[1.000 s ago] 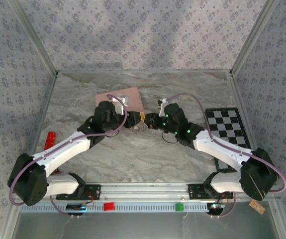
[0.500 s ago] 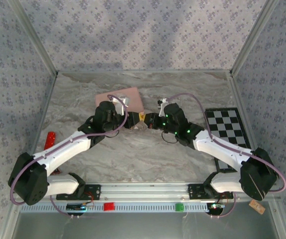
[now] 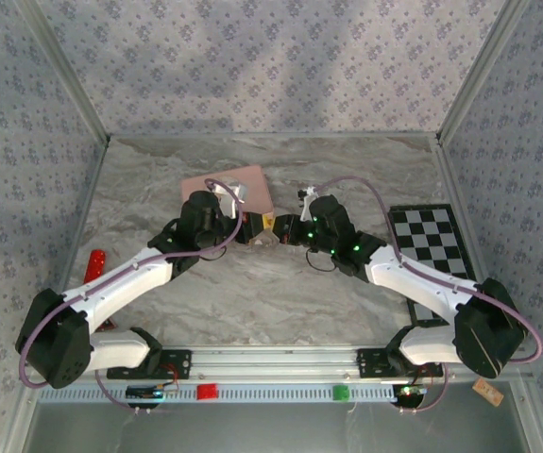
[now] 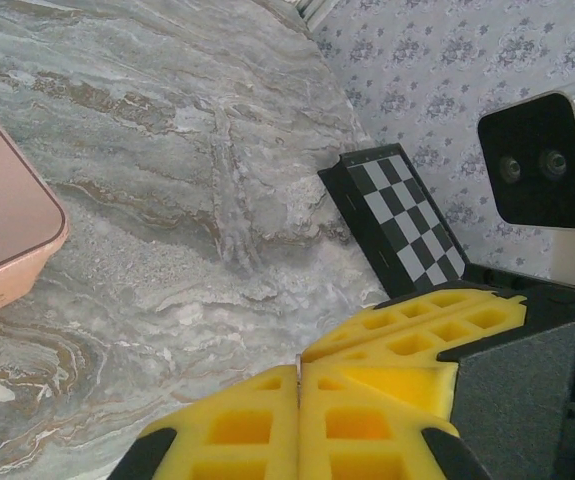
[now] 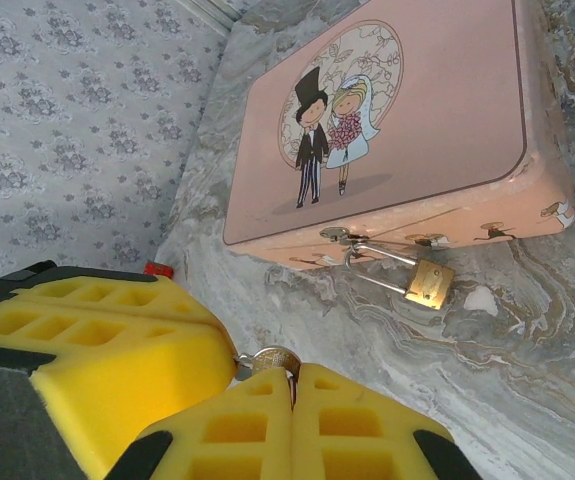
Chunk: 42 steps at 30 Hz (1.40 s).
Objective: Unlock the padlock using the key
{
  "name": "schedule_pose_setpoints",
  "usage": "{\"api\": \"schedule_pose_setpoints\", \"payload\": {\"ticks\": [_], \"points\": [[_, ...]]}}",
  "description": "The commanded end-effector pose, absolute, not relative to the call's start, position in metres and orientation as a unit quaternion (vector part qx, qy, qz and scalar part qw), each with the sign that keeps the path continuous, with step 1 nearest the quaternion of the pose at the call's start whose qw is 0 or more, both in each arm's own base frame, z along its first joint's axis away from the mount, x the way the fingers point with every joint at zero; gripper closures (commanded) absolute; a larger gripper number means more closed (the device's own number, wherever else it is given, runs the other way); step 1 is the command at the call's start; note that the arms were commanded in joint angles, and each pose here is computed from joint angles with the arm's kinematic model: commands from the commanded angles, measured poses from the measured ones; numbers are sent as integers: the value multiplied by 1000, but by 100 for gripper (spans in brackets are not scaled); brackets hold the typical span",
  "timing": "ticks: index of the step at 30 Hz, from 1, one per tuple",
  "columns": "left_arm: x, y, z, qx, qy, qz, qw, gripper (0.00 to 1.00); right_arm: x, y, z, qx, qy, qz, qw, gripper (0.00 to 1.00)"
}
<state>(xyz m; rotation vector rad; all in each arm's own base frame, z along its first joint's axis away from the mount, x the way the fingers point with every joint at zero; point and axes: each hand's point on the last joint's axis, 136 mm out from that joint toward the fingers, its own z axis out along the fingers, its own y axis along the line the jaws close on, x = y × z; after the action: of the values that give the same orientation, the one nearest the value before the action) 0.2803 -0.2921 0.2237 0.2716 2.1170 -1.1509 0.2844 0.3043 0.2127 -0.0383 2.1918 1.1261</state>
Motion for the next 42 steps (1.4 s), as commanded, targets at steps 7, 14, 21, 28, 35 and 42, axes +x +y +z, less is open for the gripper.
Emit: {"api": "schedule_pose_setpoints", "payload": {"ticks": [7, 14, 21, 28, 35, 42], "points": [[279, -289, 259, 123, 804, -438, 383, 100, 291, 279, 230, -12, 805, 452, 383, 62], [275, -279, 266, 155, 825, -390, 378, 100, 285, 267, 259, -100, 715, 526, 450, 46], [266, -277, 268, 206, 865, -338, 309, 100, 264, 277, 276, -171, 664, 558, 468, 45], [250, -295, 289, 235, 836, -398, 297, 100, 261, 274, 280, -167, 637, 571, 490, 45], [232, -314, 315, 250, 785, -483, 296, 100, 250, 282, 291, -183, 604, 612, 477, 44], [229, -313, 322, 260, 776, -485, 308, 100, 242, 289, 296, -201, 592, 631, 460, 49]]}}
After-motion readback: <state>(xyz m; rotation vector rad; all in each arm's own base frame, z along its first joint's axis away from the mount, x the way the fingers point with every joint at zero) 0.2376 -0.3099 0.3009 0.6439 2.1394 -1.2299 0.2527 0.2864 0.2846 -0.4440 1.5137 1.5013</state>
